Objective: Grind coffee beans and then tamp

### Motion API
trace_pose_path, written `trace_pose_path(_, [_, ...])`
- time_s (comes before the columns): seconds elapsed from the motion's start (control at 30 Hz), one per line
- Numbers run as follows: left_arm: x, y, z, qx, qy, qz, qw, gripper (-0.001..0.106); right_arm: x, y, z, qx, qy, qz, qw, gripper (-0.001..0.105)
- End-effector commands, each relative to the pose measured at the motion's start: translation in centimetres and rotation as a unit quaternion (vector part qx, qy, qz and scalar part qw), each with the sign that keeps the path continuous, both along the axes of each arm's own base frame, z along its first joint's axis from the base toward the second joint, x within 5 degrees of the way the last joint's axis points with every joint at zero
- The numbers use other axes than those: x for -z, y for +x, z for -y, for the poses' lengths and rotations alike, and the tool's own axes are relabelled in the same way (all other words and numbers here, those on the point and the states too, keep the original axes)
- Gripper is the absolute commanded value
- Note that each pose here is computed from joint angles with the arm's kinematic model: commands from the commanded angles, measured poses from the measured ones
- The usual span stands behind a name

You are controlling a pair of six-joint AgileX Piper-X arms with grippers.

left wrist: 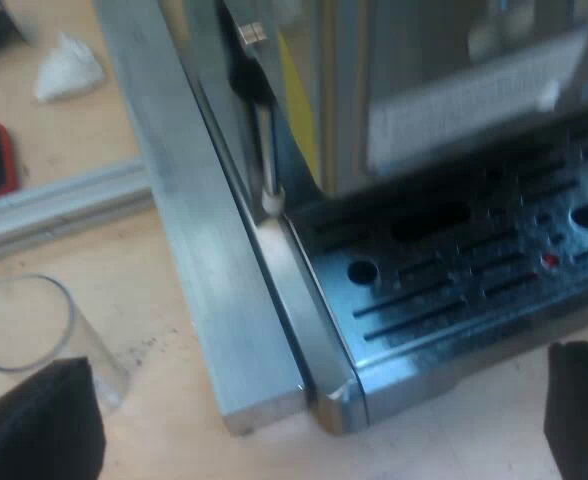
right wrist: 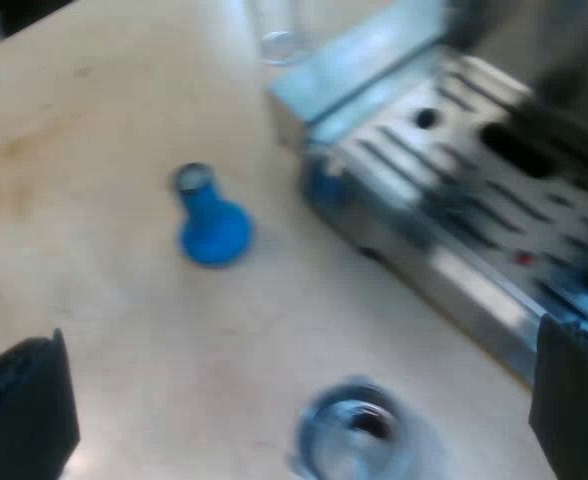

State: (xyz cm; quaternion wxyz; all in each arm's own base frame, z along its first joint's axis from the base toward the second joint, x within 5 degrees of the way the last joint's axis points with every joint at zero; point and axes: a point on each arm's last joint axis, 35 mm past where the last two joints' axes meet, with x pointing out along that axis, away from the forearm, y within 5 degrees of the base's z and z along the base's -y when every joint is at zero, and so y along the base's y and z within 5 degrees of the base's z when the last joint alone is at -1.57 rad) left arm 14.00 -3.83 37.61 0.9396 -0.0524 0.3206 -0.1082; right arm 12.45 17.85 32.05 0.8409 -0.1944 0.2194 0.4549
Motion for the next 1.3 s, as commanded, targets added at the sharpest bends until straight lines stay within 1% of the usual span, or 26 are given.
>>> trace_pose_path(0.03, [-1.8, 0.2, -0.8, -0.029, -0.015, 0.013, 0.9994, 0.09, -1.1, 0.6, 2.4, 0.039, -0.014, -0.004, 0.9991, 0.093])
trace_pose_path(0.07, [-2.0, 0.2, -0.9, -0.032, -0.017, 0.015, 0.9992, 0.09, -1.2, 0.8, 3.1, 0.055, -0.019, -0.008, 0.9983, 0.093])
trace_pose_path(0.13, [-2.3, 0.4, -1.3, -0.039, -0.023, 0.018, 0.9988, 0.09, -1.3, 0.8, 3.5, 0.063, -0.02, -0.009, 0.9978, 0.093])
trace_pose_path(0.17, [-2.5, 0.5, -1.5, -0.045, -0.025, 0.019, 0.9985, 0.09, -1.5, 1.3, 5.7, 0.113, -0.029, -0.019, 0.993, 0.093])
trace_pose_path(0.2, [-2.6, 0.6, -2.1, -0.059, -0.031, 0.019, 0.9976, 0.09, -1.5, 1.5, 6.9, 0.139, -0.033, -0.024, 0.9895, 0.093])
trace_pose_path(0.27, [-2.4, 0.5, -3.0, -0.089, -0.026, 0.005, 0.9957, 0.09, -1.5, 1.7, 8.4, 0.178, -0.041, -0.033, 0.9826, 0.093])
trace_pose_path(0.3, [-2.2, 0.4, -3.3, -0.097, -0.025, -0.001, 0.995, 0.09, -1.5, 1.8, 9.5, 0.205, -0.047, -0.038, 0.977, 0.093])
trace_pose_path(0.33, [-2.2, 0.4, -3.3, -0.099, -0.025, -0.004, 0.9948, 0.09, -1.5, 1.8, 9.9, 0.211, -0.048, -0.04, 0.9754, 0.093])
trace_pose_path(0.37, [-2.1, 0.3, -3.3, -0.101, -0.023, -0.008, 0.9946, 0.09, -1.4, 1.8, 10.8, 0.229, -0.052, -0.048, 0.9709, 0.093])
trace_pose_path(0.4, [-2.1, 0.3, -3.4, -0.105, -0.017, -0.009, 0.9943, 0.09, -1.4, 1.9, 11.8, 0.254, -0.055, -0.056, 0.9641, 0.093])
trace_pose_path(0.43, [-2.1, 0.3, -3.4, -0.104, -0.016, -0.01, 0.9944, 0.09, -1.4, 1.9, 12.3, 0.268, -0.056, -0.058, 0.9601, 0.093])
trace_pose_path(0.47, [-2.1, 0.2, -3.3, -0.102, -0.016, -0.01, 0.9946, 0.09, -1.4, 1.9, 13.3, 0.297, -0.057, -0.061, 0.9513, 0.093])
trace_pose_path(0.5, [-2.0, 0.2, -3.3, -0.103, -0.015, -0.011, 0.9946, 0.09, -1.4, 1.9, 13.8, 0.31, -0.056, -0.062, 0.9472, 0.093])
trace_pose_path(0.57, [-2.0, 0.1, -3.3, -0.103, -0.014, -0.015, 0.9944, 0.09, -1.5, 1.8, 15.4, 0.341, -0.052, -0.064, 0.9366, 0.093])
trace_pose_path(0.6, [-1.9, 0.0, -3.3, -0.103, -0.014, -0.019, 0.9944, 0.09, -1.6, 1.7, 16.2, 0.351, -0.045, -0.068, 0.9327, 0.093])
trace_pose_path(0.63, [-1.9, 0.0, -3.3, -0.103, -0.014, -0.021, 0.9943, 0.09, -1.6, 1.7, 16.5, 0.352, -0.041, -0.069, 0.9326, 0.093])
trace_pose_path(0.7, [-1.7, -0.2, -3.4, -0.102, -0.011, -0.028, 0.9943, 0.09, -1.6, 1.4, 17.6, 0.371, -0.033, -0.076, 0.9251, 0.093])
trace_pose_path(0.73, [-1.6, -0.5, -3.4, -0.101, -0.01, -0.028, 0.9944, 0.09, -1.5, 1.2, 18.2, 0.384, -0.028, -0.077, 0.9197, 0.093])
trace_pose_path(0.8, [-1.6, -1.2, -3.4, -0.101, -0.011, -0.02, 0.9946, 0.09, -1.7, 0.5, 18.9, 0.404, -0.024, -0.066, 0.9122, 0.093])
trace_pose_path(0.83, [-1.6, -1.4, -3.4, -0.101, -0.011, -0.017, 0.9947, 0.09, -1.9, 0.2, 18.9, 0.407, -0.023, -0.059, 0.9112, 0.093])
trace_pose_path(0.97, [-1.2, -3.4, -3.3, -0.095, -0.009, 0.009, 0.9954, 0.09, -2.7, -1.5, 18.6, 0.391, -0.035, -0.011, 0.9196, 0.093])
trace_pose_path(1.0, [-1.0, -4.2, -3.3, -0.094, -0.007, 0.017, 0.9954, 0.09, -3.0, -2.2, 18.6, 0.393, -0.033, 0.002, 0.9189, 0.093])
trace_pose_path(1.03, [-0.9, -4.3, -3.2, -0.094, -0.006, 0.017, 0.9954, 0.09, -3.1, -2.4, 18.5, 0.394, -0.032, 0.006, 0.9184, 0.093])
trace_pose_path(1.17, [0.2, -7.2, -3.3, -0.081, 0.006, 0.049, 0.9955, 0.09, -3.8, -4.6, 18.2, 0.395, -0.021, 0.041, 0.9177, 0.093])
trace_pose_path(1.23, [0.7, -8.5, -3.4, -0.08, 0.006, 0.068, 0.9945, 0.09, -3.9, -5.8, 18.1, 0.396, -0.015, 0.053, 0.9165, 0.093])
trace_pose_path(1.3, [1.2, -10.3, -3.4, -0.08, 0.002, 0.096, 0.9922, 0.09, -4.0, -7.0, 17.9, 0.4, -0.004, 0.067, 0.914, 0.093])
